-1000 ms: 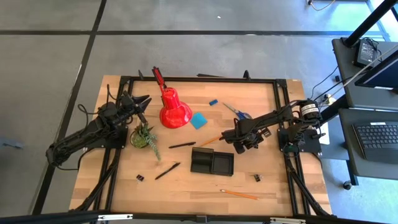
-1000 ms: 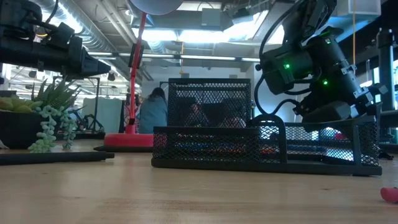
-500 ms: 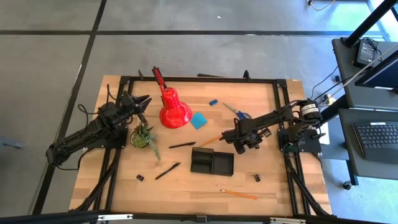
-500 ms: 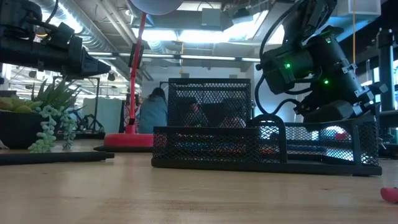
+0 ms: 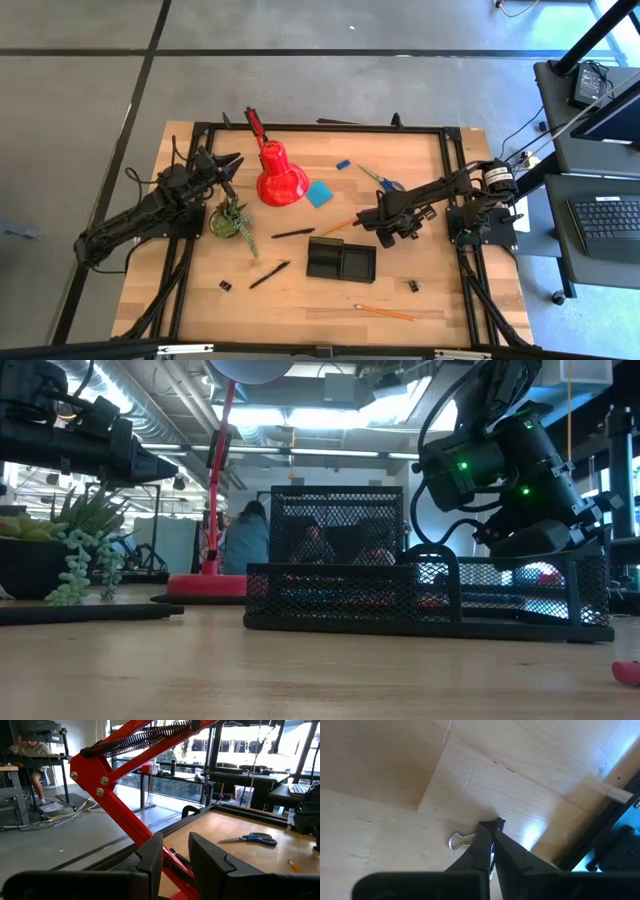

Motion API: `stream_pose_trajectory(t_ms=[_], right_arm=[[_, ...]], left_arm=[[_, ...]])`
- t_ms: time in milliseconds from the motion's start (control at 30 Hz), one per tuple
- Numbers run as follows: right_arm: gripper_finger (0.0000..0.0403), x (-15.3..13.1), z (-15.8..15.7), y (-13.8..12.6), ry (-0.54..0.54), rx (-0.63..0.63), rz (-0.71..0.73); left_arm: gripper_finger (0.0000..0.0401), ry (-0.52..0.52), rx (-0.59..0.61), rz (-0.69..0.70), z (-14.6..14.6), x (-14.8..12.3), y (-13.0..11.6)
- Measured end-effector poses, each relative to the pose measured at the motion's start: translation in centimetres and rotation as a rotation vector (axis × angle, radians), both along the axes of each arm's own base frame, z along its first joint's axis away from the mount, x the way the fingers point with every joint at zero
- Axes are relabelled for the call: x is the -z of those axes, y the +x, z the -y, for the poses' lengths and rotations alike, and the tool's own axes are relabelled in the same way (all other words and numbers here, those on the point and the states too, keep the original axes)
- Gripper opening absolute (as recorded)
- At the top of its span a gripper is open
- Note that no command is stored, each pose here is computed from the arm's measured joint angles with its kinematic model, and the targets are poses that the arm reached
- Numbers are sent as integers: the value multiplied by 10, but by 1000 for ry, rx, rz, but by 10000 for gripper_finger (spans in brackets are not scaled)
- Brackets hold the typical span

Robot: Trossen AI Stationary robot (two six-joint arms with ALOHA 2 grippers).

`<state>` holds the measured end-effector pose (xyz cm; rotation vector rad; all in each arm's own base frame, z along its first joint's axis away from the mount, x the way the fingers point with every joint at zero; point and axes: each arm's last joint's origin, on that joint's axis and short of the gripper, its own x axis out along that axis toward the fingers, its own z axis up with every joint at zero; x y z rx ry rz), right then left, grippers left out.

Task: Pick and place office supplies into organizer
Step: Put the top black binder clip into the desk organizer

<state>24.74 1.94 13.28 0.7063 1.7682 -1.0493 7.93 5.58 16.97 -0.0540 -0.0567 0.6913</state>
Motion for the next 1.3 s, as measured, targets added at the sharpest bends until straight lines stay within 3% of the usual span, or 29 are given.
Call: stream_pose_trajectory(t_ms=[1300], right_arm=[[5, -10, -1, 7, 24, -36, -2]], left_arm=[[88, 0, 0, 0, 0, 0, 0]])
